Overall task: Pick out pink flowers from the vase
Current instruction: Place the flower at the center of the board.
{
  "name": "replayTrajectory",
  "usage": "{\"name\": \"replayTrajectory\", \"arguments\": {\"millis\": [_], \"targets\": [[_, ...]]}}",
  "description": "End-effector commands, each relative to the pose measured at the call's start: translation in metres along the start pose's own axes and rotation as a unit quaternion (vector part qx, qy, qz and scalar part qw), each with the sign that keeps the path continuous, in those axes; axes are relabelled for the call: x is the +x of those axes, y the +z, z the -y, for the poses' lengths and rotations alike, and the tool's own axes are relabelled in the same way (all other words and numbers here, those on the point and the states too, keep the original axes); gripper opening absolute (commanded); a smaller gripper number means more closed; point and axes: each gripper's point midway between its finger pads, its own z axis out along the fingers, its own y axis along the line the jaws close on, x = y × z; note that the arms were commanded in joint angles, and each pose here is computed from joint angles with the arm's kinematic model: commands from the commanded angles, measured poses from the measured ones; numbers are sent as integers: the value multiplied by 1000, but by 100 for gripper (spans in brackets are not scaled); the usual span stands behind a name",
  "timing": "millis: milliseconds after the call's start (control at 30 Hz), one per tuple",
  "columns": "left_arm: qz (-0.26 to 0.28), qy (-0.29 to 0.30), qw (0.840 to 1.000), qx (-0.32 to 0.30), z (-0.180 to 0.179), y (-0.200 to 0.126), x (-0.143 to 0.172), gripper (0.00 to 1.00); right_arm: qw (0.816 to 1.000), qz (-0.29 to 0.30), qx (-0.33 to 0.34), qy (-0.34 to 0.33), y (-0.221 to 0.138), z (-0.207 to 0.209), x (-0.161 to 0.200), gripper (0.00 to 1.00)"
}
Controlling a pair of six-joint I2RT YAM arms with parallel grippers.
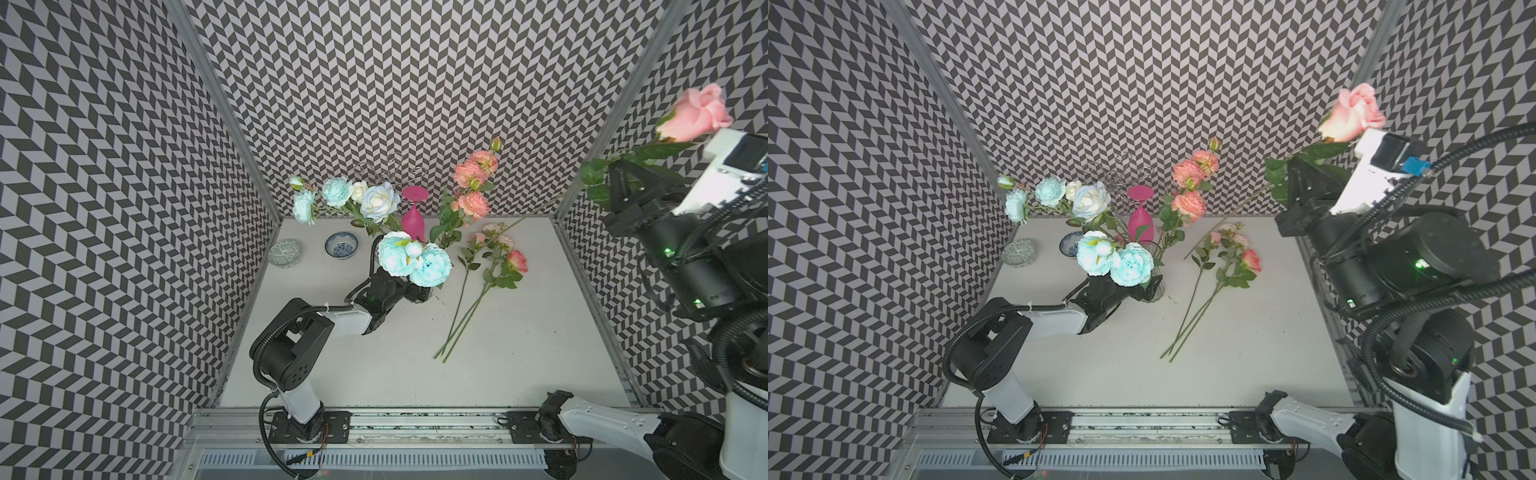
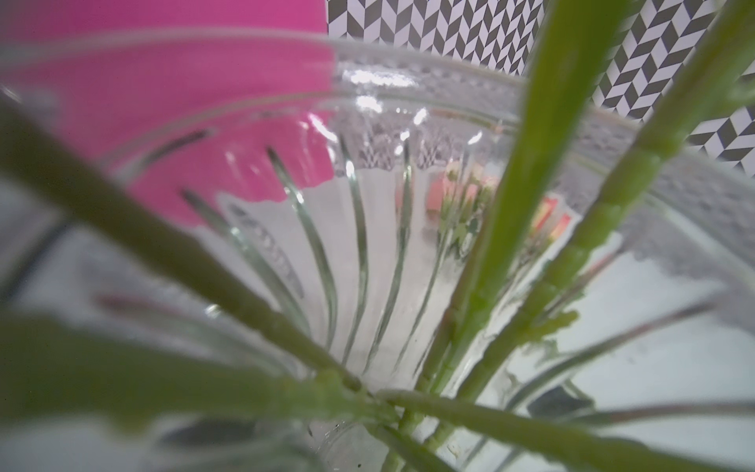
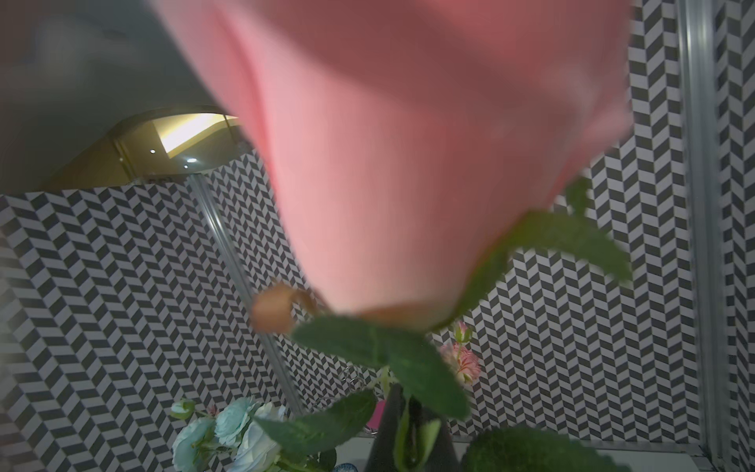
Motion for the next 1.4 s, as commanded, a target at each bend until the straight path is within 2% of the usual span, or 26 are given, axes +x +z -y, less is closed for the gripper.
{"name": "replayTrajectory", "arguments": {"millis": [0,200,267,333,433,600,733,833,1000,1133,1233,1367], "targets": [[-40,-5,999,1,0,1,28,100,989,-103,98,-31,25,27,66,0],[-38,-8,999,5,2,1,26,100,974,-182,132,0,49,75,121,0],[-37,-6,999,5,2,1,25,100,967,-219,131,25,55,94,155,0],[-35,-5,999,2,1,0,24,100,957,-260,116,56,63,104,200,0],[-34,-4,999,2,1,-1,23,100,945,-293,97,111,71,123,249,0],[-34,-8,999,7,3,0,24,100,919,-351,34,177,88,126,306,0],[-35,-10,999,11,4,2,24,100,903,-369,18,217,105,141,344,0],[-35,-11,999,12,5,2,23,100,894,-389,25,220,118,157,377,0],[-35,-13,999,11,4,2,25,100,867,-440,65,225,149,193,441,1],[-35,-14,999,12,5,2,24,100,858,-457,98,214,165,218,473,2],[-36,-14,999,11,4,2,25,100,850,-469,116,209,163,227,490,8],[-37,-16,999,13,5,3,26,100,857,-458,133,197,156,228,490,30]]}}
